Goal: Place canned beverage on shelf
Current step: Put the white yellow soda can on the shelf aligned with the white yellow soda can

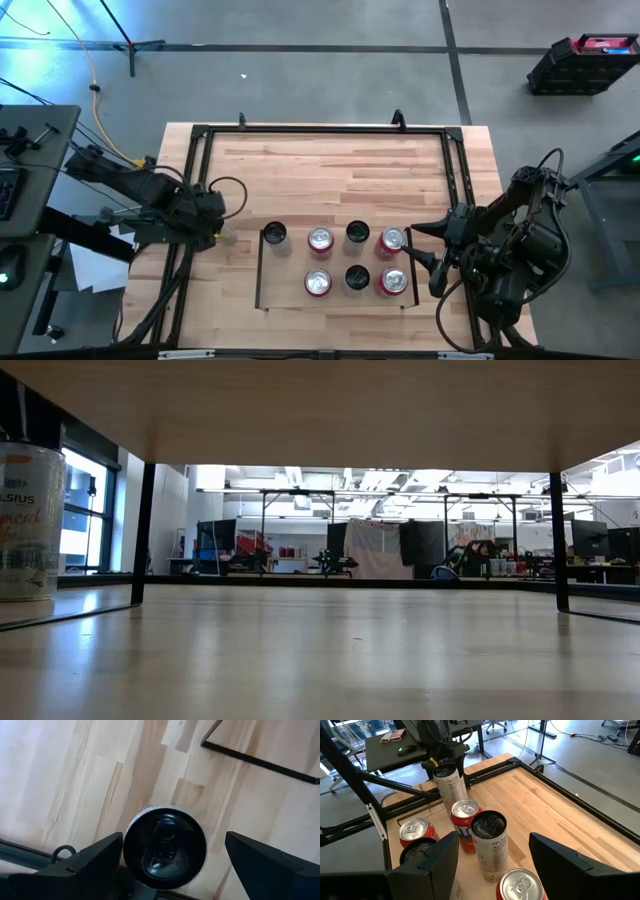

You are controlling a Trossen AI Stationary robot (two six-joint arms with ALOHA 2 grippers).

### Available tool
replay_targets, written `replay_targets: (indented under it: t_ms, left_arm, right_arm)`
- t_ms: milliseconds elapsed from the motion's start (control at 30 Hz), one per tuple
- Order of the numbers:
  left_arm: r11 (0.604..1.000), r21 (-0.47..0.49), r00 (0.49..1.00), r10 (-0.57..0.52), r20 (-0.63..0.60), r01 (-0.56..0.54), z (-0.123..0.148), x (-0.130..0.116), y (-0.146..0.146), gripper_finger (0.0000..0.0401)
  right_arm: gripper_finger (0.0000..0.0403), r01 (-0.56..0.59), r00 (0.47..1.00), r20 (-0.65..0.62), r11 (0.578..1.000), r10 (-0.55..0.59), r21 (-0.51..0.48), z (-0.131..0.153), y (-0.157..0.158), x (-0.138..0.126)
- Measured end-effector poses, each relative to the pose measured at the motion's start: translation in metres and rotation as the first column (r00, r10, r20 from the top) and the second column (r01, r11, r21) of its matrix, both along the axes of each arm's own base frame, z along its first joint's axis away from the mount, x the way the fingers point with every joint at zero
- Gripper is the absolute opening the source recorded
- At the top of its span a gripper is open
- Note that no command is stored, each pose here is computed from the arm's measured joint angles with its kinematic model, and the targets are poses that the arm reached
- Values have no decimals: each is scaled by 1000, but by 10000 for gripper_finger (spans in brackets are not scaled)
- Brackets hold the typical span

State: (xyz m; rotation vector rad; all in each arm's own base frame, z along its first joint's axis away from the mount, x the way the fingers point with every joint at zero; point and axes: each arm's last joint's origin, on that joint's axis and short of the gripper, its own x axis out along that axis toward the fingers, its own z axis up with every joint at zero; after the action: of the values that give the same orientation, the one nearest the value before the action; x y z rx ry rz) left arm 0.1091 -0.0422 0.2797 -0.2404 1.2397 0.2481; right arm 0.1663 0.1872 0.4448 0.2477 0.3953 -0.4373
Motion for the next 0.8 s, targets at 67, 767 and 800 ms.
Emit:
replay_targets:
  t_ms: [67, 767, 800]
  left_arm:
    - [1000, 20, 999, 12, -31, -11, -8, 1, -1, 342]
    - [997, 52, 996, -45, -74, 49, -23, 8, -4, 328]
    - [997, 54, 996, -55, -77, 59, -24, 8, -4, 321]
  right_arm:
    - [228, 0, 1000, 0, 1000, 0, 0, 0, 0, 0]
    - [228, -2, 1000, 3, 1000, 2, 2, 0, 0, 0]
    - [228, -2, 1000, 3, 1000, 2, 2, 0, 0, 0]
